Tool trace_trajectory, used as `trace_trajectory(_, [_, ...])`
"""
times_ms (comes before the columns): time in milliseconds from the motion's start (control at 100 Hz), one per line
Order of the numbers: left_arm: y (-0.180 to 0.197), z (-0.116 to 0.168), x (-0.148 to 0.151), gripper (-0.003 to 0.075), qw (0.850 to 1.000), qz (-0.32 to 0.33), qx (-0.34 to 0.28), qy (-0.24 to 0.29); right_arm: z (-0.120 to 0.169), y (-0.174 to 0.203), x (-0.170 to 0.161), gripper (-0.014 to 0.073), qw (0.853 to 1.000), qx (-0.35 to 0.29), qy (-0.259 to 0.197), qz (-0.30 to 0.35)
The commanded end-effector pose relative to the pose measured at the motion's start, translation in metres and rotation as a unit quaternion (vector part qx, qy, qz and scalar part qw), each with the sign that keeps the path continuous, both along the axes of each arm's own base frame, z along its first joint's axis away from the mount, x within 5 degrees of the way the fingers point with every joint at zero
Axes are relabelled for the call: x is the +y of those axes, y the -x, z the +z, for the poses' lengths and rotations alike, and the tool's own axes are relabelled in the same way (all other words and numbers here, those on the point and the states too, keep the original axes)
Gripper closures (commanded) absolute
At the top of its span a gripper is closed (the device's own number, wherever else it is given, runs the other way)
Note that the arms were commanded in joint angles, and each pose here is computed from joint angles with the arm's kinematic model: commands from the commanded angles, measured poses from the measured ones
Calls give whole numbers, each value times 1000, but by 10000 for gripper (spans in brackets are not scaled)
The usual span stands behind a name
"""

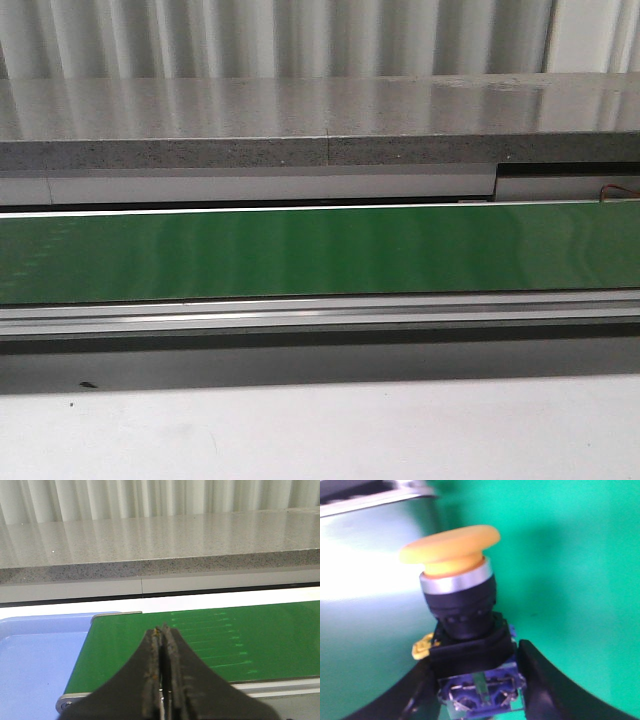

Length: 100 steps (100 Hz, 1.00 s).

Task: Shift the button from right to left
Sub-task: 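Set the button on the conveyor end nearest the green bin, release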

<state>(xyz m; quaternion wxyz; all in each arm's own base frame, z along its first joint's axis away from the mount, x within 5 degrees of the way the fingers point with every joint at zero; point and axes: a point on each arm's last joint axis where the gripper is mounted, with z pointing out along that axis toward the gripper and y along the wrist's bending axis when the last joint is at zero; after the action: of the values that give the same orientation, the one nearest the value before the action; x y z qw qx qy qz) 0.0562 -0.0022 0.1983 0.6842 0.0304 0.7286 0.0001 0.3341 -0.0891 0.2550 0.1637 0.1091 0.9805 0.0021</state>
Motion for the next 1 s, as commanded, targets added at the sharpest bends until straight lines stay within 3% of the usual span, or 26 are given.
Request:
trace_trajectory(0, [1,-4,0,741,999,0,-35,5,28,1,18,368,999,-39,0,5])
trace_trajectory(270, [1,-4,0,741,999,0,-35,5,13,-9,54,359,999,-25,-23,9])
trace_trajectory(340, [1,-4,0,741,999,0,-35,5,10,-10,54,293,1000,-18,-25,4])
trace_trajectory(490, [1,-4,0,741,999,0,-35,5,11,-11,54,58,999,-20,-25,4])
trace_trajectory(560, [1,-4,0,741,999,0,-35,5,14,-11,54,9,999,-25,-24,4])
trace_trajectory(990, [1,-4,0,741,999,0,-35,5,66,32,96,32,985,-143,-13,96])
